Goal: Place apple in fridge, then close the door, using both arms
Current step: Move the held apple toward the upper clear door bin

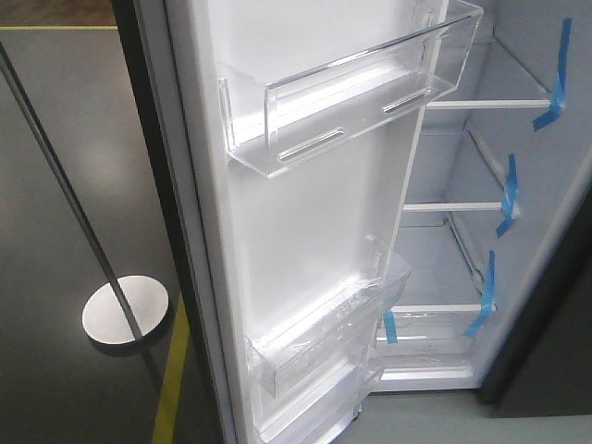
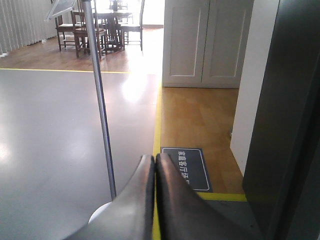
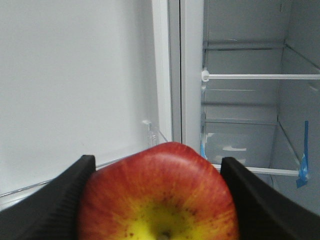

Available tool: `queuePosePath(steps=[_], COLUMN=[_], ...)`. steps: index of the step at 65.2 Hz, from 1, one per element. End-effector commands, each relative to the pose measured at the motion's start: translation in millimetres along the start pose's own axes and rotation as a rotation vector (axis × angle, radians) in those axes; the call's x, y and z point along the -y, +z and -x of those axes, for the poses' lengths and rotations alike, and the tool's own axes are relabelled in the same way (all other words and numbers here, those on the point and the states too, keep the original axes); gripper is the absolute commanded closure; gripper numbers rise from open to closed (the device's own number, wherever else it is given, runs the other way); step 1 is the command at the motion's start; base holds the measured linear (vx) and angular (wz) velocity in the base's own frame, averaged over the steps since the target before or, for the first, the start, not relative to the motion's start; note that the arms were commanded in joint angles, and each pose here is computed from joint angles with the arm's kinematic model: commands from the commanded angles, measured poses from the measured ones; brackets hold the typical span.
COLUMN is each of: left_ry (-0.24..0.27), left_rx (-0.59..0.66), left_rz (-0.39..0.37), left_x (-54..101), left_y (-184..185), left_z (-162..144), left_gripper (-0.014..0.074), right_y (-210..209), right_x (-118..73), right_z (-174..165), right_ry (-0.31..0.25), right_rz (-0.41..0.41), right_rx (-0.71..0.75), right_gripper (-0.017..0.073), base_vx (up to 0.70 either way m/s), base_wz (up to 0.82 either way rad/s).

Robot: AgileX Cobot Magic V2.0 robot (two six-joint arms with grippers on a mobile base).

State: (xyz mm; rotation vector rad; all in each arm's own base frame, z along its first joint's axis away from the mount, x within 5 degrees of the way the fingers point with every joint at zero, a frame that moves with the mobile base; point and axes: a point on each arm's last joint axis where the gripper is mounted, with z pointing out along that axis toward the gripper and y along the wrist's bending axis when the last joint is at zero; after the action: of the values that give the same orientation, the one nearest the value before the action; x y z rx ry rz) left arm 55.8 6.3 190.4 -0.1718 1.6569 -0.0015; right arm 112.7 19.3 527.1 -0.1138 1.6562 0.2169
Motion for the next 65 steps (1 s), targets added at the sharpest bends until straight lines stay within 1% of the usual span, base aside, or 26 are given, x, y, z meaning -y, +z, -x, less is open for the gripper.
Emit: queuePosePath(steps=[1,46,58,65], left_ry=[-0.010,-0.010,-0.010,-0.010], left_rx=[0.097,0.097,0.097,0.097], left_rz=[-0.025,-0.025,-0.025,-0.025], left_x=[2.3,2.3,2.3,2.3], left_y=[-2.6,-2.6,-2.6,-2.6], left_z=[12.4,12.4,12.4,12.4], left_gripper=[0.0600,0.0600,0.0600,0.0600], right_y=[-4.6,-4.6,-5.6,2.3], right_x=[-0.6,-0.6,0.3,0.3], right_z=[13.6,13.7,20.2,24.1], right_ry=[-0.007,-0.006,-0.004,0.021], right_rz=[-0.005,-0.005,-0.015,0.006], right_rx=[0.106,0.107,0.179,0.220], right_gripper=[0.0429,0.0429,0.0429,0.0429], base_vx=[0.00,0.00,0.00,0.00], base_wz=[0.00,0.00,0.00,0.00])
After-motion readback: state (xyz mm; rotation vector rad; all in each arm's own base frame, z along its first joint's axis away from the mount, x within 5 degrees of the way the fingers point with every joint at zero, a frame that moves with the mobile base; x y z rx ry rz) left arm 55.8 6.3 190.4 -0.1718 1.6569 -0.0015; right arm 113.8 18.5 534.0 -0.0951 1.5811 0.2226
